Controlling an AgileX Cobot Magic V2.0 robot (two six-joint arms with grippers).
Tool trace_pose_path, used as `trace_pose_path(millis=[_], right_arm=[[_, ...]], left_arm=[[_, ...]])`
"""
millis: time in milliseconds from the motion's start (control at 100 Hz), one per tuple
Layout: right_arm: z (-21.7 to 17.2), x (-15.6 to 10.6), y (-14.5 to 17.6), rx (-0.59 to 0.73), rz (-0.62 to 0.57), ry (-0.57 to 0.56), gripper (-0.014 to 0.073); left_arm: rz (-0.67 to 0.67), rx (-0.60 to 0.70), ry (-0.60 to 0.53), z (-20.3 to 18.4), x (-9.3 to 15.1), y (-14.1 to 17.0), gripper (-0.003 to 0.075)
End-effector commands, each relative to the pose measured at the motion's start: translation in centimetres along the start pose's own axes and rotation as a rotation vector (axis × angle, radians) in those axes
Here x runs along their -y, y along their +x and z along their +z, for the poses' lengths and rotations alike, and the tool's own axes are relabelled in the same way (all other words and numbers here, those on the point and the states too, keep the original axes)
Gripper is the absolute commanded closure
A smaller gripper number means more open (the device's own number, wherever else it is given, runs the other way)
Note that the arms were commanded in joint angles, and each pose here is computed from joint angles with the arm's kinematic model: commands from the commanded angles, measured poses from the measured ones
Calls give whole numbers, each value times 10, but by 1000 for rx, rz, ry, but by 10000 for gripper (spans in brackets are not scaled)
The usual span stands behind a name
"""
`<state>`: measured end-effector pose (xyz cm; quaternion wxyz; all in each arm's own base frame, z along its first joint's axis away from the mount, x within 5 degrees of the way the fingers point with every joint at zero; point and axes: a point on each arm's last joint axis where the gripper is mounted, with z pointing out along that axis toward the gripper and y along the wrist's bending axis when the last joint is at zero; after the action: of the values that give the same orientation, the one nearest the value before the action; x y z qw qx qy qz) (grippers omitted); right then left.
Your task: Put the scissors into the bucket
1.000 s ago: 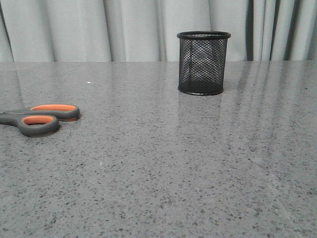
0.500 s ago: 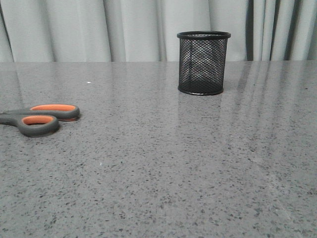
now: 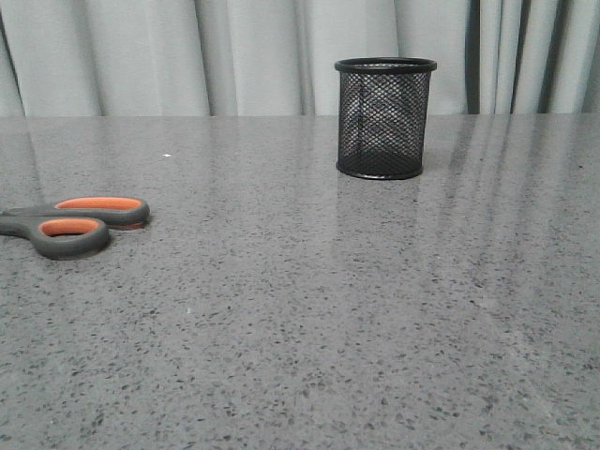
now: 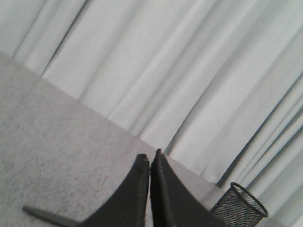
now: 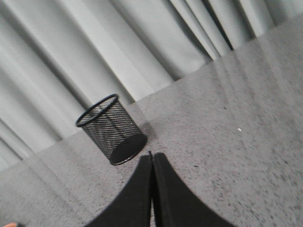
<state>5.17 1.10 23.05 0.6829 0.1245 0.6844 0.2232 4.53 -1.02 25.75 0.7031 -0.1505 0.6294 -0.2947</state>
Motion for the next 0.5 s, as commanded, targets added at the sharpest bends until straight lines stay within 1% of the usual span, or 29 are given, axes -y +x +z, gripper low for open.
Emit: trace_pose_path(millis=[0, 70, 140, 200, 260, 270, 280, 340, 430, 490], right_arm=[[3, -14, -27, 8, -77, 1, 638], [11, -22, -38, -69, -111, 9, 638], [23, -29, -49, -161, -141, 22, 638], [34, -34, -56, -255, -165, 33, 638], [48, -39, -64, -350, -178, 44, 639], [49, -39, -64, -370, -180, 44, 639], [52, -40, -66, -383, -178, 45, 639], [63, -45, -71, -479, -177, 47, 640], [80, -51, -80, -586, -172, 46, 640], [90, -54, -86, -630, -169, 45, 640]], left_arm=[[100, 39, 27, 2, 22, -30, 741], [204, -27, 20, 10, 37, -45, 741], [292, -122, -1, 23, 49, -60, 741], [344, -236, -28, 39, 57, -68, 741], [402, -330, -30, 54, 66, -78, 741], [406, -365, -36, 58, 66, -76, 741], [412, -369, -32, 59, 68, -80, 741], [438, -492, -38, 74, 72, -82, 741], [434, -620, -48, 93, 77, -85, 741], [429, -690, -54, 102, 79, -86, 741]])
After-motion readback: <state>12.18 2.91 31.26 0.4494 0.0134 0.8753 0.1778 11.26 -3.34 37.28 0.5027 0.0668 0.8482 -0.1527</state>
